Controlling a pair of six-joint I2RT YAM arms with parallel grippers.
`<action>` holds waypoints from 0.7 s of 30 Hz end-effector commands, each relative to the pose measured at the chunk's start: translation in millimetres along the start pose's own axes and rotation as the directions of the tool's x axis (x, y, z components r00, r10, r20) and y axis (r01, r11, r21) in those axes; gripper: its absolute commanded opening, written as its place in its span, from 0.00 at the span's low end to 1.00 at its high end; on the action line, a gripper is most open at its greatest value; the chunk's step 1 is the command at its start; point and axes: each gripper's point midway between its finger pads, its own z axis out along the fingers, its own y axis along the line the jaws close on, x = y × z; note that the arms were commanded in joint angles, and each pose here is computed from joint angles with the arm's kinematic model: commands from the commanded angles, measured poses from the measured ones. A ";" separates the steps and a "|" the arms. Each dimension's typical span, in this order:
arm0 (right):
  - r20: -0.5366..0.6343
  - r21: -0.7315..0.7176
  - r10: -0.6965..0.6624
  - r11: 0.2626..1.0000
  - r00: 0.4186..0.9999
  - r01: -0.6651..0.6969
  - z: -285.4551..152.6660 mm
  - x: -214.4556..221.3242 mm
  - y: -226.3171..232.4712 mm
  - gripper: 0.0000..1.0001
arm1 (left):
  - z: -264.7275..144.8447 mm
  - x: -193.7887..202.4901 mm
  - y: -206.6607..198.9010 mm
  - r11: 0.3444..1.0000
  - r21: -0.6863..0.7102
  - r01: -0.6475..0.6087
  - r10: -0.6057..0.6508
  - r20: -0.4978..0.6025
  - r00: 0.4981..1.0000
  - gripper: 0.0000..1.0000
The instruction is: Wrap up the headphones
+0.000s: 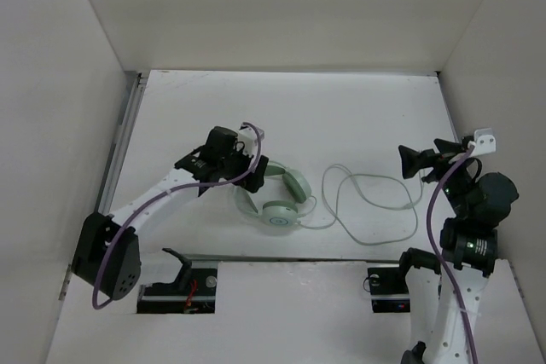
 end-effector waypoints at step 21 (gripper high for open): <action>0.063 -0.133 0.072 0.989 0.995 -0.063 -8.5 -13.9 30.0 1.00 | 87.7 53.2 32.4 0.983 -0.006 -0.185 0.178 -0.241 0.954 0.73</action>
